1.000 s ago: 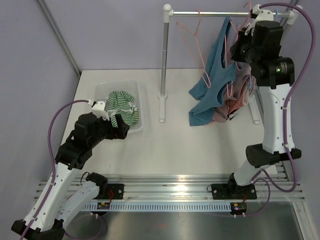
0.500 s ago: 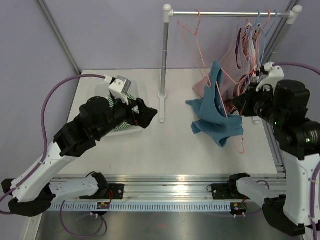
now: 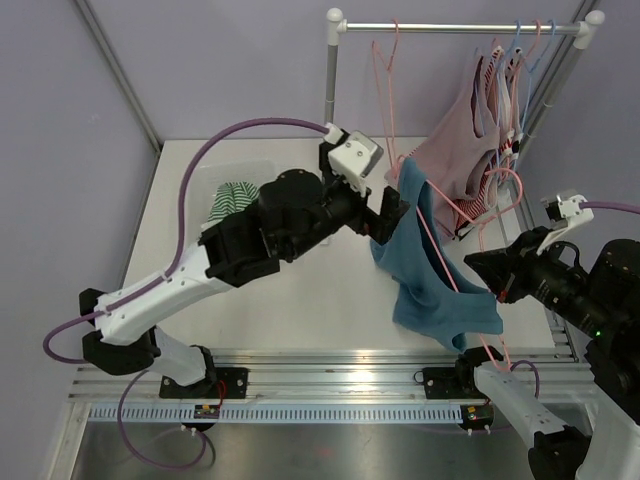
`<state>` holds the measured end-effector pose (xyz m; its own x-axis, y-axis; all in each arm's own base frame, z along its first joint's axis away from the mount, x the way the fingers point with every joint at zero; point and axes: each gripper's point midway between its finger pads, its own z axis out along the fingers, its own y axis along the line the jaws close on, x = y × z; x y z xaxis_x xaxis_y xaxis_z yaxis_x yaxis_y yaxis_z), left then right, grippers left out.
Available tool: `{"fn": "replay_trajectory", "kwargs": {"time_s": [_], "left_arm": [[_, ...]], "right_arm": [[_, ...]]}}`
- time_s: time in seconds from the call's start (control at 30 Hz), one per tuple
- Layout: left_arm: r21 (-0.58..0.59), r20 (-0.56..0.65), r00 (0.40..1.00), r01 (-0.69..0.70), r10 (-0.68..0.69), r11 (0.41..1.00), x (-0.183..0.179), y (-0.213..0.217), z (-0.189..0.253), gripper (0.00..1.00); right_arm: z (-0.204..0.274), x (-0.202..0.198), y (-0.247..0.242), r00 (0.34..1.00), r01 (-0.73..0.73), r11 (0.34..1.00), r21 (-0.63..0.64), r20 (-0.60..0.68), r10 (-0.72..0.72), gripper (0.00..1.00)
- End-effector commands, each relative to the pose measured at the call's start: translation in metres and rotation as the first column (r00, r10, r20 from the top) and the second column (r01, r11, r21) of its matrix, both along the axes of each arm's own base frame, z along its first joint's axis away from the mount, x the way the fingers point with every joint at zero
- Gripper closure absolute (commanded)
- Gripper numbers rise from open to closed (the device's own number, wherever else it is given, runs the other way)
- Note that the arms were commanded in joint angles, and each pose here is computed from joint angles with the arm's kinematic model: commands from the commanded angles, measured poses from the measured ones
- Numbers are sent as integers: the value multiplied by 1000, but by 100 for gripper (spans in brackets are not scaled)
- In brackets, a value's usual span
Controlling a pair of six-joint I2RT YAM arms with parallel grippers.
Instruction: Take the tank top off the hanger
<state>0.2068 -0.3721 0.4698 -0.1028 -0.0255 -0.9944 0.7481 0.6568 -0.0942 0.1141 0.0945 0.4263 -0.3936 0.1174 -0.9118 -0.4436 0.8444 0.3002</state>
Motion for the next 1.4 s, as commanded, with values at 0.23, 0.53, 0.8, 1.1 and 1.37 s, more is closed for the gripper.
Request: {"fn": "replay_trajectory", "kwargs": {"time_s": [0.23,0.53,0.8,1.1,1.37], "left_arm": [[46,90,995,-57,53,997,19,-27,-23,21],[107,123,981,-165,152,980,37,-20,-38,78],[79,58,931,-364,361,928,64,48,-45,100],[-35,-190,787,-603,587,797,103,148,-60,100],[-114,-237,943,-265,233,957,60,102,-67,100]], "right_arm": [[30,-16,30,980,-194,978,83,70,188,100],[26,-9,26,985,-165,984,68,62,161,100],[8,-2,37,969,-247,968,43,39,246,100],[8,-17,62,886,-462,884,75,80,457,100],[38,10,67,876,-416,888,198,350,332,100]]}}
